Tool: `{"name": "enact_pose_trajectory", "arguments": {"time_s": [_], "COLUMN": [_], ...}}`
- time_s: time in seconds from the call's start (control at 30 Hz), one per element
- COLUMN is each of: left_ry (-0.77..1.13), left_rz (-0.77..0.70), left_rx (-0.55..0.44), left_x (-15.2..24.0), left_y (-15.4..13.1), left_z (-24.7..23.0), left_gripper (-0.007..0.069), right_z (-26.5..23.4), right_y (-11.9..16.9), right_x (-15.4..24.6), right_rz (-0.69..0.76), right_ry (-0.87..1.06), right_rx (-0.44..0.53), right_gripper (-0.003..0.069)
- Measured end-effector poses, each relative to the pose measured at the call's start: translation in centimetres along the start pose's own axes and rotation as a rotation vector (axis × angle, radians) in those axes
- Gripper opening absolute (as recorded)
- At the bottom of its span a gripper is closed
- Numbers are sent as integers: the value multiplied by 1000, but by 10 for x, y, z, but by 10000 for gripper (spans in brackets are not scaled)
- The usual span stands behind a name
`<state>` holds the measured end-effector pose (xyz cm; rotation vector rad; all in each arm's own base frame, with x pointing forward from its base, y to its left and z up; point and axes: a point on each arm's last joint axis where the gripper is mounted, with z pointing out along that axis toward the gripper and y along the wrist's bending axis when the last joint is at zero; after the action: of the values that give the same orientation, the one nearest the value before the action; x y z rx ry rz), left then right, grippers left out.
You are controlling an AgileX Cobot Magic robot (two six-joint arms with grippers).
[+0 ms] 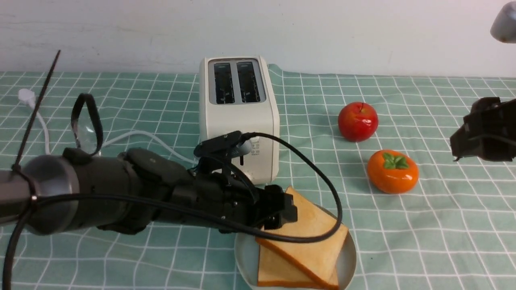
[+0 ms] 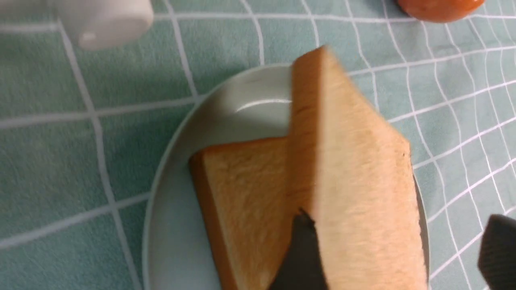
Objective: Take toasted bread from bread machine on blue coffee table place on plate.
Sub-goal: 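Place the slice of bread on the plate with the left gripper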
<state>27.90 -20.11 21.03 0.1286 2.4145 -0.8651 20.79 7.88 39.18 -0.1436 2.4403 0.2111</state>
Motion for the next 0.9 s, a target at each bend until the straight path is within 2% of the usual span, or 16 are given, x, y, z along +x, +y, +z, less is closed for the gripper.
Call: {"name": "enact_pose_trajectory", "arguments": {"time_s": [0.03,0.1,0.2,0.23,0.27,0.3,0.37,0.43,0.5,0.53,0.57,0.6,0.67,0.73,0.8,0.9], "left_ry": [-2,-40,-67,-68,-71,-64,-24,20,72,75,89,91,120,124,134,163], "left_rz": [7,125,250,257,287,313,316,308,204,204,109,107,23,-5,-51,-67], "left_rx": [1,6,1,0,-3,-10,-22,-41,-90,-93,-118,-120,-140,-143,-146,-134], "left_x": [0,-7,-11,-11,-12,-12,-11,-10,-12,-13,-15,-16,-18,-20,-22,-16], "left_y": [-1,-9,-16,-16,-18,-18,-14,-7,9,10,20,21,33,37,44,42], "left_z": [-1,-19,-36,-37,-42,-48,-55,-57,-63,-64,-68,-69,-80,-89,-110,-140], "left_gripper": [571,650,655,655,646,628,592,566,493,493,415,415,256,175,13,-14], "right_z": [0,0,0,0,0,-1,-5,-11,-22,-22,-25,-26,-22,-18,-7,10], "right_y": [0,1,1,1,1,1,0,-1,-7,-7,-12,-12,-19,-23,-29,-36], "right_x": [0,-2,-4,-5,-5,-4,-2,3,23,23,44,44,77,95,122,149], "right_rz": [0,0,-1,-3,-8,-22,-41,-47,-52,-52,-52,-52,-52,-54,-60,-106], "right_ry": [-1,-25,-49,-50,-53,-55,-63,-75,-113,-116,-153,-159,-216,-252,-329,-406], "right_rx": [0,-7,-14,-15,-16,-16,-17,-20,-30,-31,-42,-43,-62,-72,-90,-81], "right_gripper": [534,449,279,279,208,90,2,-15,-20,-20,-20,-20,-20,-20,-20,-19]}}
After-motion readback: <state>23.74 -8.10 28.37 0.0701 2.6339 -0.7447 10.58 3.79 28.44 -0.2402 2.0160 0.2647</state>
